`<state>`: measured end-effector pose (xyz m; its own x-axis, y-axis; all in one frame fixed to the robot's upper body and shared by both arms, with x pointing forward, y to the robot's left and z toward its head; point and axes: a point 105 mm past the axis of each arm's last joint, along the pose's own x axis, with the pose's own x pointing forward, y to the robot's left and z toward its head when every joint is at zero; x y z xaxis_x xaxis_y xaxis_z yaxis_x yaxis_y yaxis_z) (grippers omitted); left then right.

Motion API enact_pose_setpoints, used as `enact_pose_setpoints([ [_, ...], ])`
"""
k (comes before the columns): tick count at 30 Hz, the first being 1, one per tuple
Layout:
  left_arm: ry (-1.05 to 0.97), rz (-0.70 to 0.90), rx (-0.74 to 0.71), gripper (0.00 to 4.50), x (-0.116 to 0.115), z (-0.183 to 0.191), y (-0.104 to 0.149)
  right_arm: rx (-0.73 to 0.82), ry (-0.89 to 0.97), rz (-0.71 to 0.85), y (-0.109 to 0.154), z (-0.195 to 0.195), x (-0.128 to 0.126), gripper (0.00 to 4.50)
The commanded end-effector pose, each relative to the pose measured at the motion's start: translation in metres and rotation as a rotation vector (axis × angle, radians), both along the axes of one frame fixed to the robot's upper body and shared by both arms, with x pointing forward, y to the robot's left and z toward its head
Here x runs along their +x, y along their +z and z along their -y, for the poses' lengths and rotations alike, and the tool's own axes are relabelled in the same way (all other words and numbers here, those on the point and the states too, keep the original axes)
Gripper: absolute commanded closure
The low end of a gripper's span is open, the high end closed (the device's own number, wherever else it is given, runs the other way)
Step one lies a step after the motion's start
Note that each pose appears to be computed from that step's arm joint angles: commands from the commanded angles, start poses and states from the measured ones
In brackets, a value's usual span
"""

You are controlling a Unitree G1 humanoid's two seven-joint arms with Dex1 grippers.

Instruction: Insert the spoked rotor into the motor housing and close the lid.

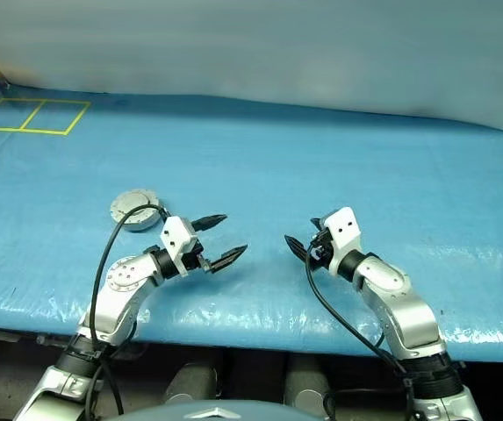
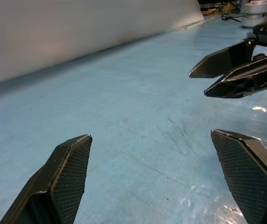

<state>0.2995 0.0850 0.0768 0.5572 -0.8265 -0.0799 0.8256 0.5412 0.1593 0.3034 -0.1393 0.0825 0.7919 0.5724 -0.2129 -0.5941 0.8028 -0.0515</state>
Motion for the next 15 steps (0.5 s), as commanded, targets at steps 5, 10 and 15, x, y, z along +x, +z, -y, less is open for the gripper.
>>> enact_pose_setpoints([
  [5, -0.051, -0.007, 0.032, 0.00, -0.0030, 0.0022, -0.0014, -0.026, -0.037, 0.080, 0.0110, -0.0005, 0.0063, 0.02],
  [10, -0.039, -0.004, 0.038, 0.00, -0.0019, 0.0036, -0.0030, -0.039, -0.056, 0.090, 0.0099, -0.0008, 0.0085, 0.02],
  [15, 0.003, 0.018, 0.037, 0.00, 0.0016, 0.0019, -0.0029, -0.053, -0.080, 0.099, 0.0087, 0.0001, 0.0105, 0.02],
])
